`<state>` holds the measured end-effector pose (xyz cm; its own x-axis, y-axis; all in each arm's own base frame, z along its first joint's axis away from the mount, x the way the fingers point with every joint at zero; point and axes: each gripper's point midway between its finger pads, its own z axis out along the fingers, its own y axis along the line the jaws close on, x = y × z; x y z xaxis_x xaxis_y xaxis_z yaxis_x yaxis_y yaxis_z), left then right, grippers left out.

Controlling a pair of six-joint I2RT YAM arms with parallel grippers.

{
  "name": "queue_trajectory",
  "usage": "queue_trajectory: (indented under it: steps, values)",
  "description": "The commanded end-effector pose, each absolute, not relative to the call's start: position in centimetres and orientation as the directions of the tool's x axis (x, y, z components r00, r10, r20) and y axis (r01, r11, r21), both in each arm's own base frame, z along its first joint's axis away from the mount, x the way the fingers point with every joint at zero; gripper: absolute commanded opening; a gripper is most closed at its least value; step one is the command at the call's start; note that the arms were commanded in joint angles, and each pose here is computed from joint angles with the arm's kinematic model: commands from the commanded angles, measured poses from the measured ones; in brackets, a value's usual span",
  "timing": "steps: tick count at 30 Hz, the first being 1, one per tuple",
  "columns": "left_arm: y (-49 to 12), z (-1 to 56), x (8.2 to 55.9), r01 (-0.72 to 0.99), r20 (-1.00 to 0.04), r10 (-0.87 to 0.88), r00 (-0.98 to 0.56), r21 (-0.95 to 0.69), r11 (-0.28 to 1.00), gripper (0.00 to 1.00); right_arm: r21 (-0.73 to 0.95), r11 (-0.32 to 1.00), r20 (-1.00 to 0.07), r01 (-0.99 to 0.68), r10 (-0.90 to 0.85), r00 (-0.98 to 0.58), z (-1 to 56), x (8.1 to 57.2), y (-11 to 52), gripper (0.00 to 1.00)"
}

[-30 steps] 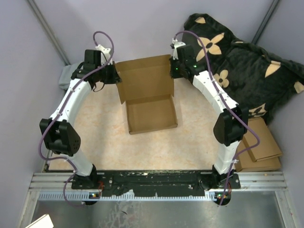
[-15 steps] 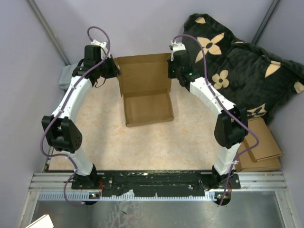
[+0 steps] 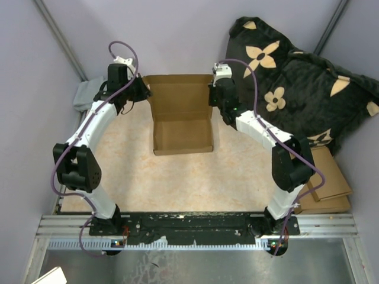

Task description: Fold the paper box

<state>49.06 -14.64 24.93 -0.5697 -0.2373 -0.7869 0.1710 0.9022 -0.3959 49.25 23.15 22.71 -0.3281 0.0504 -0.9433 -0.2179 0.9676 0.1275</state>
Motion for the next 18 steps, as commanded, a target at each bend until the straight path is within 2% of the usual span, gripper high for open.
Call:
queue_trajectory:
  steps: [1,18]
  values:
    - [-16.4,28.0,47.1,0.247,-0.799,-0.308,-0.516,-0.483,0.840,0.13,0.182,0.944,-0.966,-0.277,0.118,-0.231,26.7,46.6,25.6,0.02]
    - [-15.7,25.9,42.0,0.233,-0.778,-0.319,-0.541,-0.503,0.832,0.18,0.227,0.950,-0.953,-0.214,0.172,-0.248,24.1,41.6,26.6,0.05]
